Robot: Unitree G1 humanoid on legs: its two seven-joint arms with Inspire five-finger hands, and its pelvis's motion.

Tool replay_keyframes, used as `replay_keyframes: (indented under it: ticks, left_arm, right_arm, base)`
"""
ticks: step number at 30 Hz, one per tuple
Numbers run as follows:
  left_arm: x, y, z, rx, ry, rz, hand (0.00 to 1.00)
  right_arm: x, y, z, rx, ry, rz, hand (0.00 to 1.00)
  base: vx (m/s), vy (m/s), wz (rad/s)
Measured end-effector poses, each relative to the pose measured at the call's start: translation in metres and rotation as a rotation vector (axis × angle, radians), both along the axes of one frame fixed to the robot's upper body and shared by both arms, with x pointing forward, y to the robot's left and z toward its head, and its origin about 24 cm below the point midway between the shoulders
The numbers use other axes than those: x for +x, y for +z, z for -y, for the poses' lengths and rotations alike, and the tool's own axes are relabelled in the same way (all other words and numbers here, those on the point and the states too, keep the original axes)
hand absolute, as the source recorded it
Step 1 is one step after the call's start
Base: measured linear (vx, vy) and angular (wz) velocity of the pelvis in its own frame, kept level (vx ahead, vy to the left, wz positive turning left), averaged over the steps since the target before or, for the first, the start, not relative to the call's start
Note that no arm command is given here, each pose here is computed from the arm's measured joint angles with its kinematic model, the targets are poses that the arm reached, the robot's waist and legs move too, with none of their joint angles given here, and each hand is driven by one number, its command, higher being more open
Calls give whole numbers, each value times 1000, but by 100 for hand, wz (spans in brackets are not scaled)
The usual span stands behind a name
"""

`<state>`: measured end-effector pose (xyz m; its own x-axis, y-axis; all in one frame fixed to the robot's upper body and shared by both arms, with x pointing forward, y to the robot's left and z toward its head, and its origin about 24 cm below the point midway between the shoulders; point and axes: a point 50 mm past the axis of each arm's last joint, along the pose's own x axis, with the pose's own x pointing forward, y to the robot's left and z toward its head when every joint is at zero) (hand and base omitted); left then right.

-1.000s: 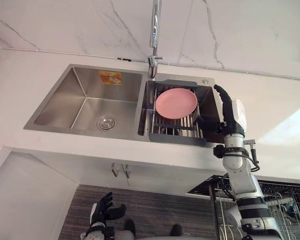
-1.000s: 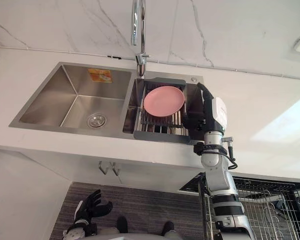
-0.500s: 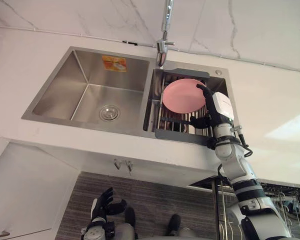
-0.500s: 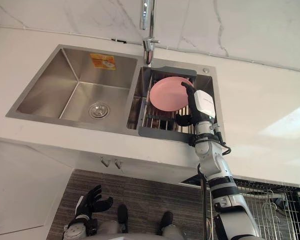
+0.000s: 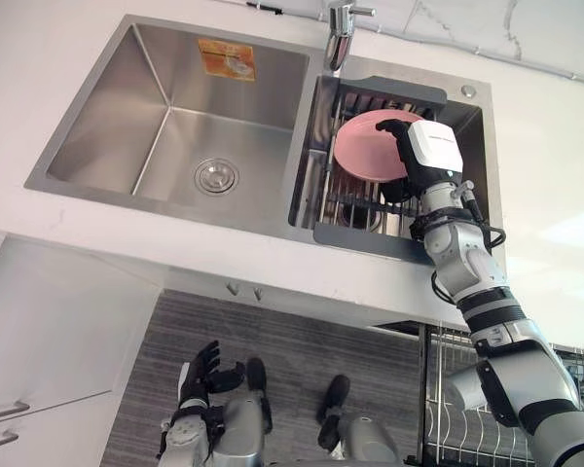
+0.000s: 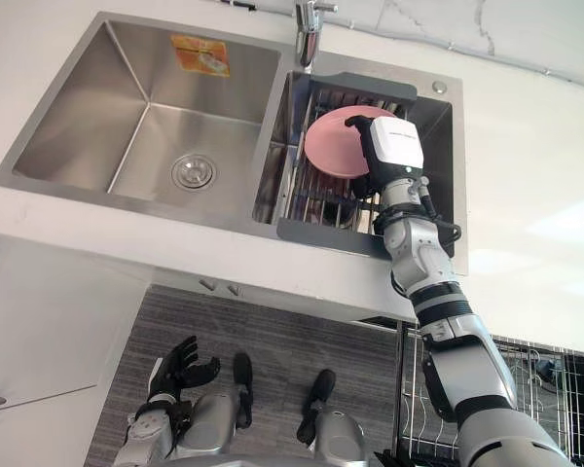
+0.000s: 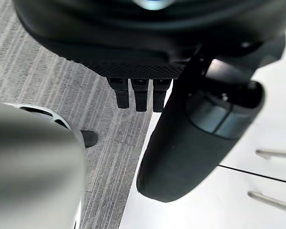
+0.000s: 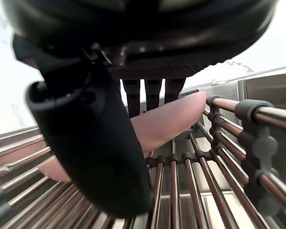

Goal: Walk over to the sink, pick up the cup, carry it to the dishwasher, place the cup inside the dishwasher, then close the dishwasher door

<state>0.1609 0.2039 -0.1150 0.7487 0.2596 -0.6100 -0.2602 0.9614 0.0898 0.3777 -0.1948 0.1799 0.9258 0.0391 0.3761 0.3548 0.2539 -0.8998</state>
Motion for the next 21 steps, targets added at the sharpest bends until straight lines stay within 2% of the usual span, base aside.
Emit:
replay_keyframes:
  ticks: [2,7,14,21]
  left_arm:
    - [3,1,1,-3,1,9,90]
    - [5,1,2,-7,1,12,90]
    - [3,-1,3,-3,-6,-3,90]
    - [-5,-4,-2,26,-30,-35,90]
  right_arm:
    - [2,22,1,-17,5,67,30]
    - [-9,40,-7,-8,52,174,30]
    - [-50,23,-4,35,112,261,30]
    - [-92,20,-4,78,169,375,30]
  base:
    - [-101,1,1]
    - [28,4,3]
    - [107,23,-4]
    - [52,27,-36]
